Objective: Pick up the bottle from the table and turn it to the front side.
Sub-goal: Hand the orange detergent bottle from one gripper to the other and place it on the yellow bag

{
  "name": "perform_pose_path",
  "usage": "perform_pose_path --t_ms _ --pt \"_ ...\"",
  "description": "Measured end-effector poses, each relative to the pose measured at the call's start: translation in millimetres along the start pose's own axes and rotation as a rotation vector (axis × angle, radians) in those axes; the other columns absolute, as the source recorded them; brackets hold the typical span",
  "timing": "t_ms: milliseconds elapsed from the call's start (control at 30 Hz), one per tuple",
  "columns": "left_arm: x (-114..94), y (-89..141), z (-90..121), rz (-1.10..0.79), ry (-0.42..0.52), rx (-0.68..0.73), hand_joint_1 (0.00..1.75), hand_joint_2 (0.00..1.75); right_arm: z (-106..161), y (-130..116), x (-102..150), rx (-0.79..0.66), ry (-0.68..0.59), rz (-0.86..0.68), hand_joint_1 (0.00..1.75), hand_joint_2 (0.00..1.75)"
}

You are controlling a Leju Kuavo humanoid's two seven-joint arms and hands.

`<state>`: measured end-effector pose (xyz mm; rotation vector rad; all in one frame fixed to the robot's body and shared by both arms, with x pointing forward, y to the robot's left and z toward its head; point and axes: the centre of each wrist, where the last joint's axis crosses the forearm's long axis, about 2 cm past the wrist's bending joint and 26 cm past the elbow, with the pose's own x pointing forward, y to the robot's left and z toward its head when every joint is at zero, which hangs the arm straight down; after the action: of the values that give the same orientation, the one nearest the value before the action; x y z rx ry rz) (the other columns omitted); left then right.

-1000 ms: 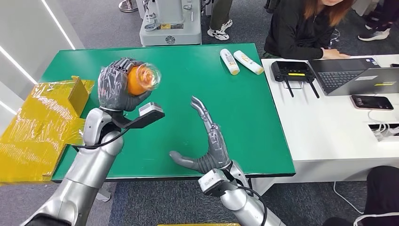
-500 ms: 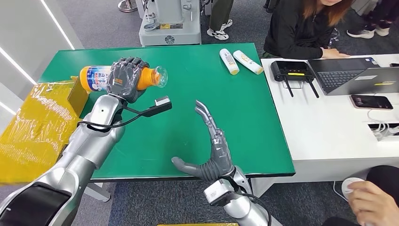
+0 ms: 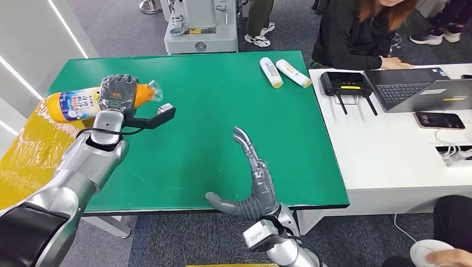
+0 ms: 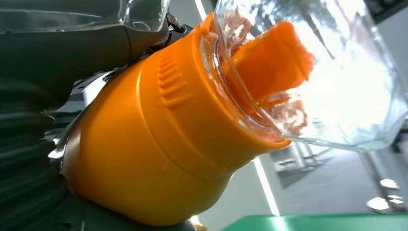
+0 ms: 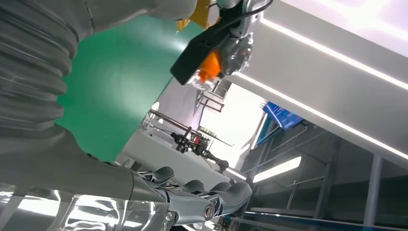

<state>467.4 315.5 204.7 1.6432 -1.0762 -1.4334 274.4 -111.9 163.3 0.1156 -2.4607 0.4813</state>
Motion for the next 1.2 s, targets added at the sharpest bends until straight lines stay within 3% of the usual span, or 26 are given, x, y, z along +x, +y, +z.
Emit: perform_pose_path --t_ms 367,567,733,967,1200 --pt "-53.4 9.7 -14.7 -0.086 0.219 -0.044 1.75 1.75 17.9 -1.0 -0.6 -0.010 0.034 0.006 0.00 1.75" --pt "-70.8 13.6 -18.1 -0.105 0.240 -0.039 1.75 1.75 23.5 -1.5 -1.1 -0.013 0.045 0.005 0.00 1.75" --pt "-81.0 8.9 -15.6 -0.117 0.185 -0.029 1.75 1.75 25.7 -4.1 -2.5 -0.021 0.052 0.005 0.00 1.75" --pt "-74.0 -11.5 -3.2 -0.131 0.128 -0.081 1.75 1.75 27.8 -9.4 -5.2 -0.035 0.061 0.006 0.00 1.75" --pt "-54.1 -59.1 31.5 -0.120 0.076 -0.211 1.75 1.75 30.2 -15.8 -8.4 -0.042 0.073 0.015 0.00 1.75"
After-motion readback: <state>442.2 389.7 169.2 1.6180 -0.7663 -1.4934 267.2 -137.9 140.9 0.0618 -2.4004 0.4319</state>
